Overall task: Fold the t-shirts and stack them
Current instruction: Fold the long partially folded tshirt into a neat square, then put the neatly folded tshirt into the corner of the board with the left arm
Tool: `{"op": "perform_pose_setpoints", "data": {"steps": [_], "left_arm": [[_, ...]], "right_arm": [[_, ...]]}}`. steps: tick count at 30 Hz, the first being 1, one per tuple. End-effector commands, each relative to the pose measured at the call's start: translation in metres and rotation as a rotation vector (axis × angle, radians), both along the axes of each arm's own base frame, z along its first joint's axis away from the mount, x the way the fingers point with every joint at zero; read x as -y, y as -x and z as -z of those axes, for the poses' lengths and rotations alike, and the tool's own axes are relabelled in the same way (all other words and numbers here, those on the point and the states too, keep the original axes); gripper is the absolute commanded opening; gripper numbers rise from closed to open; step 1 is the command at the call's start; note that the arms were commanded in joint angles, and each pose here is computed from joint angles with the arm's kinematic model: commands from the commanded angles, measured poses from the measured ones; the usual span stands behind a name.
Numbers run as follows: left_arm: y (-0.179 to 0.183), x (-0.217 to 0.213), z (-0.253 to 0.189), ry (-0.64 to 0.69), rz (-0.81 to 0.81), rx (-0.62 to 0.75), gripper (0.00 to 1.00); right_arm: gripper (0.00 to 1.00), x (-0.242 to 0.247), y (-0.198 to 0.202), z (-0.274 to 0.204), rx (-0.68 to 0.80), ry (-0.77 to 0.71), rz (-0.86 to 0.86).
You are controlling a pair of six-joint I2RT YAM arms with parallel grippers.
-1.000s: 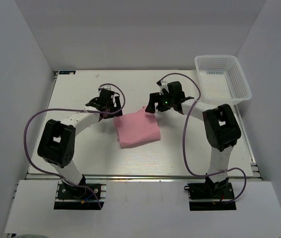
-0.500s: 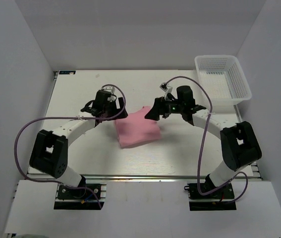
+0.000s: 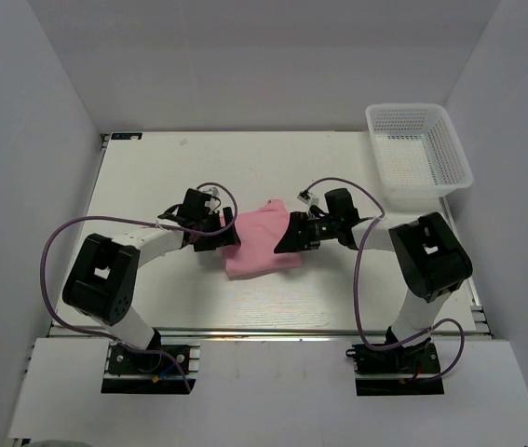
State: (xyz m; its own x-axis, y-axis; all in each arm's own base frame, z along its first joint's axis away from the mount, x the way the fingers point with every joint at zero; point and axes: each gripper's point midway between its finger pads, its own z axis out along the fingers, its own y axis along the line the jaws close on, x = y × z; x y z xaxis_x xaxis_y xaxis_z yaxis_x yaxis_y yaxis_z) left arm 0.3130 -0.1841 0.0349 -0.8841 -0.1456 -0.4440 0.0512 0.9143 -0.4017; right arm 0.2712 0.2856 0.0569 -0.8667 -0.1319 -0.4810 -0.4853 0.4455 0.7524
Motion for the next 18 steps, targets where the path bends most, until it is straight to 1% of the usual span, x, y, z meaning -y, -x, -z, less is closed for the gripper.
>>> {"op": "perform_pose_setpoints", "data": {"steps": [1, 3, 4, 5, 6, 8, 9, 10, 11, 12, 13, 14, 15, 16, 17, 18], "left_arm": [[-0.002, 0.002, 0.000, 0.018, -0.003, 0.005, 0.88], [-0.001, -0.002, 0.005, -0.001, -0.024, -0.011, 0.81], [0.000, -0.004, 0.007, -0.025, -0.038, -0.016, 0.81], [0.004, -0.006, 0.014, -0.033, -0.038, -0.034, 0.76], [0.001, -0.005, 0.012, -0.027, -0.039, -0.021, 0.65], [0.002, -0.005, 0.016, -0.032, -0.038, -0.032, 0.56], [0.001, -0.004, 0.020, -0.033, -0.038, -0.034, 0.46], [0.000, -0.006, 0.020, -0.040, -0.044, -0.031, 0.42], [-0.001, -0.005, 0.022, -0.042, -0.044, -0.036, 0.32], [-0.008, -0.005, 0.023, -0.057, -0.039, -0.025, 0.13], [-0.014, -0.006, 0.022, -0.070, -0.037, -0.011, 0.02], [-0.018, -0.007, 0.021, -0.092, -0.024, -0.001, 0.00], [-0.035, -0.013, 0.011, -0.121, -0.045, 0.038, 0.00], [-0.036, -0.019, 0.013, -0.165, -0.052, 0.024, 0.00], [-0.044, -0.026, 0.007, -0.214, -0.045, 0.054, 0.00], [-0.066, -0.040, -0.008, -0.302, -0.106, 0.113, 0.00]], "right_arm": [[0.90, -0.003, -0.008, -0.007, 0.052, -0.017, 0.008], [0.90, -0.003, -0.008, -0.015, 0.074, -0.026, 0.004], [0.90, -0.004, -0.009, -0.024, 0.094, -0.035, 0.003], [0.90, -0.003, -0.008, -0.032, 0.112, -0.041, 0.003], [0.90, -0.003, -0.009, -0.036, 0.139, -0.040, -0.003], [0.90, 0.000, -0.010, -0.056, 0.177, -0.054, 0.015], [0.90, 0.001, -0.009, -0.060, 0.185, -0.053, 0.014], [0.90, 0.002, -0.009, -0.063, 0.198, -0.050, 0.019], [0.90, 0.004, -0.009, -0.083, 0.254, -0.066, 0.028], [0.90, 0.007, -0.007, -0.082, 0.254, -0.050, 0.028], [0.90, 0.010, -0.008, -0.091, 0.284, -0.046, 0.045], [0.90, 0.012, -0.009, -0.099, 0.318, -0.040, 0.059], [0.90, 0.016, -0.011, -0.098, 0.321, -0.017, 0.083], [0.90, 0.020, -0.011, -0.104, 0.333, -0.003, 0.103], [0.90, 0.027, -0.016, -0.109, 0.369, 0.028, 0.145], [0.90, 0.030, -0.017, -0.116, 0.392, 0.031, 0.161]]}}
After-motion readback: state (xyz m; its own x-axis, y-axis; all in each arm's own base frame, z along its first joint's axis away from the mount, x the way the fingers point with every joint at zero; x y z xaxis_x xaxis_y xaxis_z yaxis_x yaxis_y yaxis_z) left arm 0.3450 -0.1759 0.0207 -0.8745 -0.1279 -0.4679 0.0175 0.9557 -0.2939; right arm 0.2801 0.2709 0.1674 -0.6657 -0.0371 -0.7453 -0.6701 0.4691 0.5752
